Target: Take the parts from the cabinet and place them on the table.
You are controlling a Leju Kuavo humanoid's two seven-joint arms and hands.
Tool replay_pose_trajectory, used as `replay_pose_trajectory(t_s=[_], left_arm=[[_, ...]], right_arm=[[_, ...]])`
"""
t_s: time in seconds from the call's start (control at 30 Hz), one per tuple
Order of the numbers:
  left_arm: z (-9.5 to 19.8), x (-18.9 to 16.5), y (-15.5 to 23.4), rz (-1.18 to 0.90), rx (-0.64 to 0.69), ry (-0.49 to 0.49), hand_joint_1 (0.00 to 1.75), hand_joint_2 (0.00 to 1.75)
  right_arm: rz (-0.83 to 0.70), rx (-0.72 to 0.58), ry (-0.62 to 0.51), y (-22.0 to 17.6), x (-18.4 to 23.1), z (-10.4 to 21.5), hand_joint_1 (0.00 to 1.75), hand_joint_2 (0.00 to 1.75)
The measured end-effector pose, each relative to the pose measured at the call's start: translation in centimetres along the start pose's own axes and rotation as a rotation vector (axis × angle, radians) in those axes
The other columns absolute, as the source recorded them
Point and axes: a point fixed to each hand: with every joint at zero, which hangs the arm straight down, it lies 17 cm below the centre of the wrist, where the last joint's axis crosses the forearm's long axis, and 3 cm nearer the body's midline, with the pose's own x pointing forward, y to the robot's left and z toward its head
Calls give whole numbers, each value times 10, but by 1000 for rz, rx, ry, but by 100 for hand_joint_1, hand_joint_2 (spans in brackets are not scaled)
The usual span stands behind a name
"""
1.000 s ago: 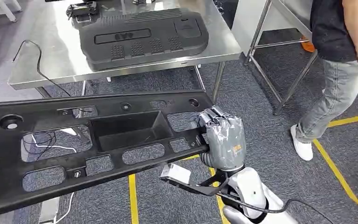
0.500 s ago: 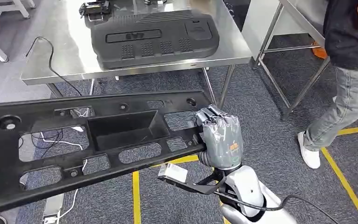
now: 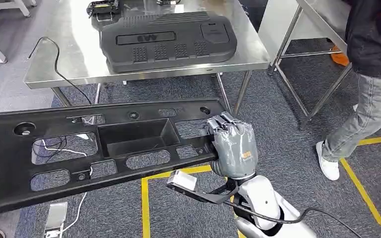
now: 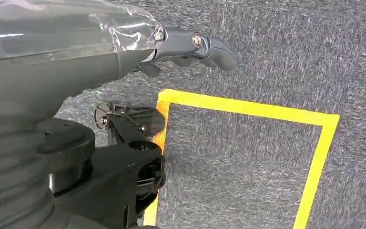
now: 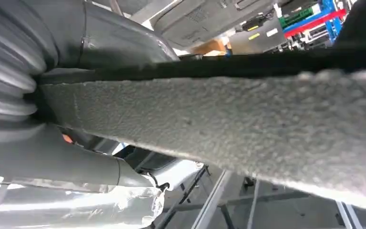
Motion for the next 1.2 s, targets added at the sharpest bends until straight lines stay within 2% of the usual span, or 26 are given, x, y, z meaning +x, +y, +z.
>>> replay_pose_trajectory(t_s=[1.2], left_arm=[[1,-1,1,-3,2,0,0,175]], right_arm=[[-3,16,2,2,0,0,175,175]])
